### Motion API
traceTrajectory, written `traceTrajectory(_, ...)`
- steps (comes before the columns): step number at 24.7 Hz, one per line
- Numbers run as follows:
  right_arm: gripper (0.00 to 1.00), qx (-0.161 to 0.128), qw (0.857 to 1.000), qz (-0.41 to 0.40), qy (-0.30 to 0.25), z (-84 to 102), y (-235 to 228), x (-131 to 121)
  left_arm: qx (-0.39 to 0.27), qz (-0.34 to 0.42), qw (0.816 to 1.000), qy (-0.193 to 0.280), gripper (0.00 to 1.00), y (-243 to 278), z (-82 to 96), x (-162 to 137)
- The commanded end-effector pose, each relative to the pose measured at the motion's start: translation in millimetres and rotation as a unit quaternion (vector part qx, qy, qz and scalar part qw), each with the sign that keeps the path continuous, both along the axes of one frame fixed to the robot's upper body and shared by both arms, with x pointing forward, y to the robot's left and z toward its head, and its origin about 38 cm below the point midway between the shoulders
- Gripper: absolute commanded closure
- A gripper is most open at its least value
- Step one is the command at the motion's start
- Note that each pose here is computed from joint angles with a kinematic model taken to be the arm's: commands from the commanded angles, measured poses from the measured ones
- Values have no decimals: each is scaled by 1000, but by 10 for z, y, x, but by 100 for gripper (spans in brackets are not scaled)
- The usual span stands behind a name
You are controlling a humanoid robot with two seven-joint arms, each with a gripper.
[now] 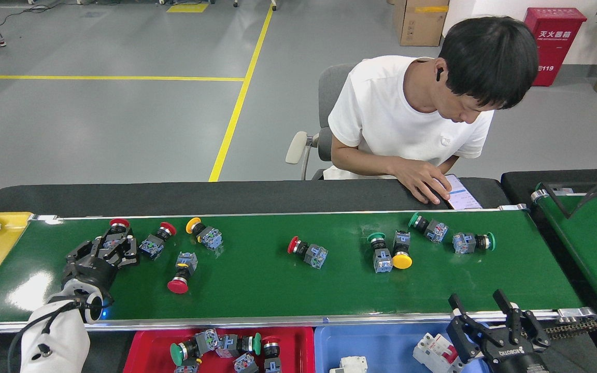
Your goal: Pick switch part from conveyor to tray
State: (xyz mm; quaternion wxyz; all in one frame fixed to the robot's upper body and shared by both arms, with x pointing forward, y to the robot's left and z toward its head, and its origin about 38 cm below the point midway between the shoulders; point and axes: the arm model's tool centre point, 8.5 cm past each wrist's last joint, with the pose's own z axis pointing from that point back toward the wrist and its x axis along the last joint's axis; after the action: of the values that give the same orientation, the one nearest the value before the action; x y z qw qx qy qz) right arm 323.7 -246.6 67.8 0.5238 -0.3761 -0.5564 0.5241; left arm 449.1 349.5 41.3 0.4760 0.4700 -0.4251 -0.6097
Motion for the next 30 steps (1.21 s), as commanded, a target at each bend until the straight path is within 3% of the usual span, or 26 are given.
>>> traceTrajectory(1, 11, -7, 999, 24, 24, 46, 218, 156, 7, -36, 999, -41, 96, -235, 168, -125)
traceTrajectory(4, 10, -5, 997, 56, 46, 40, 527, 297, 25, -95, 993, -67, 95, -621, 226, -580)
traceTrajectory(9, 9, -21, 997, 33, 69, 34, 899, 718, 38, -173, 982, -69, 94, -1222, 181, -1327)
traceTrajectory(13, 8, -33, 996, 25, 84, -8, 1035, 895, 74, -194, 977, -58, 86, -1306, 88, -1613)
traceTrajectory(17, 8, -51, 994, 24, 98, -46, 1190, 1094, 66, -238, 967, -69, 32, -1528, 24, -1748)
traceTrajectory(18, 9, -54, 993, 21, 100, -37, 1231, 1154, 67, -245, 965, -70, 2, -1551, 18, -1764)
traceTrajectory(20, 21, -63, 992, 26, 106, -48, 1313, 1237, 70, -249, 964, -62, 0, -1515, -24, -1825)
traceTrajectory(25, 76, -68, 990, 58, 111, -82, 1375, 1246, 31, -209, 974, -75, 0, -1340, 56, -1776)
traceTrajectory(28, 78, -52, 990, 83, 104, -30, 1417, 1226, -18, -133, 987, -83, 0, -965, 124, -1732)
traceTrajectory(30, 78, -24, 990, 113, 77, 149, 1441, 1167, -29, -75, 993, -83, 0, -618, 137, -1731)
